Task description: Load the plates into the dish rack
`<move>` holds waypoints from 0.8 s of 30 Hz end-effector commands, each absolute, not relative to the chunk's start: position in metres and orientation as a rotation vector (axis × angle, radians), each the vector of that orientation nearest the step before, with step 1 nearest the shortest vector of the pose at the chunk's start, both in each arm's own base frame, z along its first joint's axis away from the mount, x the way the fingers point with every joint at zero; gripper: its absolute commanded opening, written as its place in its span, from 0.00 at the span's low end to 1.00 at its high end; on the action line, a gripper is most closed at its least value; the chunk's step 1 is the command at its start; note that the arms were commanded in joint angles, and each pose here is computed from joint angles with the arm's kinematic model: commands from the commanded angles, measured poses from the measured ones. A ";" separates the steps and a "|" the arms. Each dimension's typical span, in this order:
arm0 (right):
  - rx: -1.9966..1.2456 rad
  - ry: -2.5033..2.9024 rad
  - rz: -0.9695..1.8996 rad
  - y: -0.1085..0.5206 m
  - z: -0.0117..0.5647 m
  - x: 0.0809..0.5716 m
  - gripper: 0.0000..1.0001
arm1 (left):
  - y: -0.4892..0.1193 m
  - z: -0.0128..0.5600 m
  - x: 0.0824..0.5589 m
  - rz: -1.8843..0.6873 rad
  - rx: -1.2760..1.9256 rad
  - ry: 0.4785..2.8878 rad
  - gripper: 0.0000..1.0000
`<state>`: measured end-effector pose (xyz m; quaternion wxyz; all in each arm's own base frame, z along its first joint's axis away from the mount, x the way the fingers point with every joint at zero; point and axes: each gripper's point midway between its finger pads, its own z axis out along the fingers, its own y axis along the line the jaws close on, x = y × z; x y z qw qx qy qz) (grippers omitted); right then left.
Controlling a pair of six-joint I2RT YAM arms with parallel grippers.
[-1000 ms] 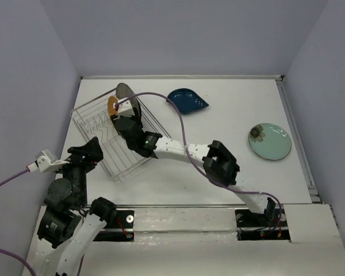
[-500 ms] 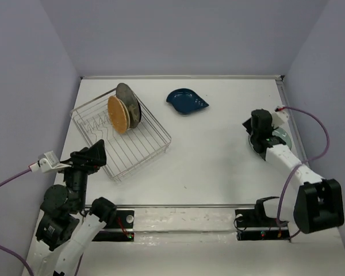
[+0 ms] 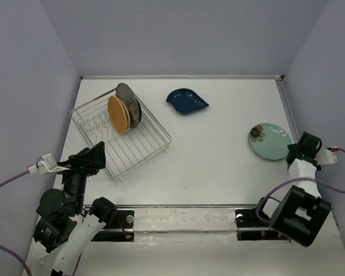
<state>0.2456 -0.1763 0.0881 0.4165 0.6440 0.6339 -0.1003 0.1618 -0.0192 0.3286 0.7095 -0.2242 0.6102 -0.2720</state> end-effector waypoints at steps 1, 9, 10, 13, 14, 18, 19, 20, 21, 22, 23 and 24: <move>1.636 1.668 -0.244 -0.186 0.071 0.229 0.73 | -0.012 0.345 0.150 -0.652 -0.499 1.263 0.99; 1.436 1.925 0.007 -0.160 0.048 0.265 0.74 | -0.012 0.347 0.147 -0.679 -0.491 1.254 0.99; 1.448 1.941 0.007 -0.159 0.042 0.265 0.74 | -0.011 0.348 0.146 -0.679 -0.492 1.250 0.99; 1.462 1.992 0.064 -0.155 0.029 0.268 0.70 | -0.009 0.347 0.146 -0.670 -0.503 1.250 0.99; 1.447 1.999 0.096 -0.152 0.029 0.272 0.67 | -0.008 0.346 0.146 -0.668 -0.504 1.252 0.99; 1.400 2.067 0.329 -0.128 0.018 0.292 0.34 | -0.009 0.347 0.147 -0.671 -0.502 1.252 0.99; 1.408 2.096 0.362 -0.122 0.009 0.291 0.29 | -0.009 0.347 0.147 -0.669 -0.503 1.253 0.99; 1.406 2.097 0.376 -0.120 0.008 0.291 0.27 | -0.008 0.346 0.147 -0.666 -0.505 1.253 0.99; 1.397 2.080 0.386 -0.120 0.009 0.293 0.28 | -0.009 0.346 0.147 -0.667 -0.505 1.256 0.99; 1.386 2.074 0.386 -0.119 0.010 0.293 0.30 | -0.010 0.345 0.148 -0.665 -0.503 1.261 0.99; 1.371 2.073 0.396 -0.118 0.012 0.294 0.32 | -0.010 0.345 0.148 -0.664 -0.502 1.262 0.99; 1.340 2.085 0.431 -0.114 0.013 0.296 0.39 | -0.011 0.345 0.149 -0.666 -0.498 1.266 0.99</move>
